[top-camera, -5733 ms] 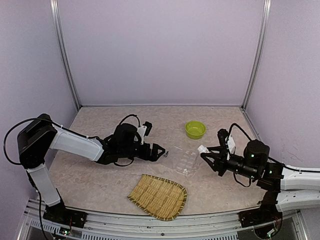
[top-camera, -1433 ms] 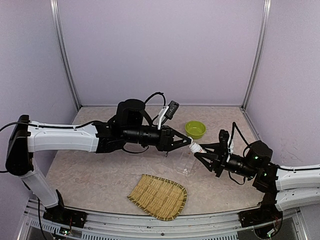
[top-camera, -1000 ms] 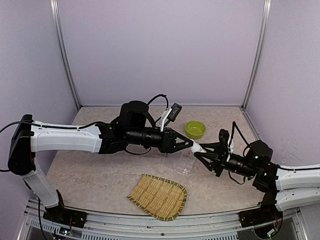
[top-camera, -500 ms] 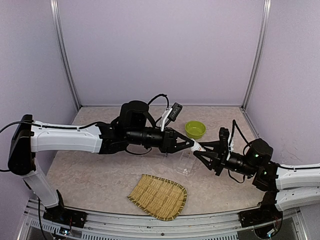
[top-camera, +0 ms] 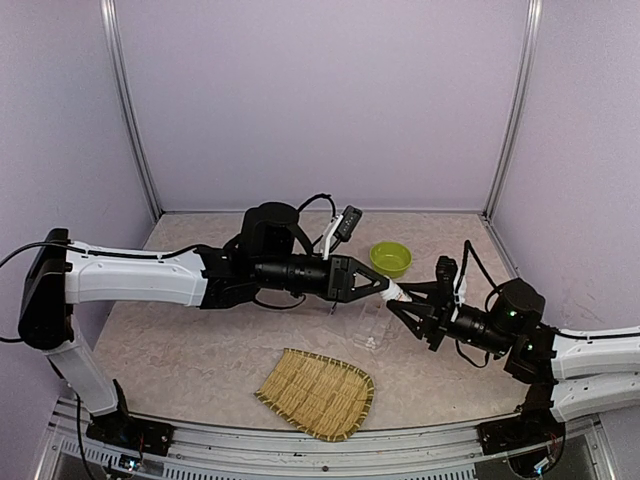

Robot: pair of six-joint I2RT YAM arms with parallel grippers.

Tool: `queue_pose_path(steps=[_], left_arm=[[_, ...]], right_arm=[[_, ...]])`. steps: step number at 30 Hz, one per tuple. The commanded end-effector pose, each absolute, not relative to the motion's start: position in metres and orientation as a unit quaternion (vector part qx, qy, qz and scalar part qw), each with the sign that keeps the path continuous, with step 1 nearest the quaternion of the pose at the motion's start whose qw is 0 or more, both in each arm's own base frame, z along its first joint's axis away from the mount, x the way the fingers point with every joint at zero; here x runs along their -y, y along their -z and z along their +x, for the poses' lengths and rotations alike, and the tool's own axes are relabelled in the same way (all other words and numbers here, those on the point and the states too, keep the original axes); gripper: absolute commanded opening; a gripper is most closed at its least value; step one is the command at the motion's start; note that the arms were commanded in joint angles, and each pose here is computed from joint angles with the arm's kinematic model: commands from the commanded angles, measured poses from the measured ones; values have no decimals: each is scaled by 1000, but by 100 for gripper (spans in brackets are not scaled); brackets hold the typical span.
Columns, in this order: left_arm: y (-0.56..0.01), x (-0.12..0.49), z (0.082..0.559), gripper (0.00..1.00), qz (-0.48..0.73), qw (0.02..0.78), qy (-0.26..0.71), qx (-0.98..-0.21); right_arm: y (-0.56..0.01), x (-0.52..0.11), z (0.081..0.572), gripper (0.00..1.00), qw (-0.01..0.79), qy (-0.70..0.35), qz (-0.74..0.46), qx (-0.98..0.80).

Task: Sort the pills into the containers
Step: Close the lid of the pill bottle.

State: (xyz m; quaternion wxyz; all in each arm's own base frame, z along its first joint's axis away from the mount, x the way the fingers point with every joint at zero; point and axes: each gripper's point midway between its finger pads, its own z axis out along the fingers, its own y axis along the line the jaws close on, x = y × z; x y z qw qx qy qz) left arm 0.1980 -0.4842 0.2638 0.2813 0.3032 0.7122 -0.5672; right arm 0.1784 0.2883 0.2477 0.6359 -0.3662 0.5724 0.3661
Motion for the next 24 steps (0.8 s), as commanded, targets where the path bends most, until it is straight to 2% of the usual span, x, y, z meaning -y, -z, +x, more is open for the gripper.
queue_pose_path(steps=[1, 5, 10, 15, 24], left_arm=[[-251, 490, 205, 27, 265, 247, 576, -732], [-251, 493, 203, 26, 254, 229, 588, -733], [-257, 490, 202, 26, 255, 245, 586, -729], [-256, 489, 201, 26, 256, 247, 586, -728], [-263, 489, 187, 26, 312, 266, 598, -688]], right_arm=[[-279, -292, 180, 12, 679, -347, -358, -539], [-276, -297, 185, 12, 689, -311, -355, -549], [-281, -292, 189, 10, 705, -294, -328, -556], [-291, -287, 188, 11, 712, -303, -312, -551], [-296, -299, 164, 12, 674, -379, -339, -536]])
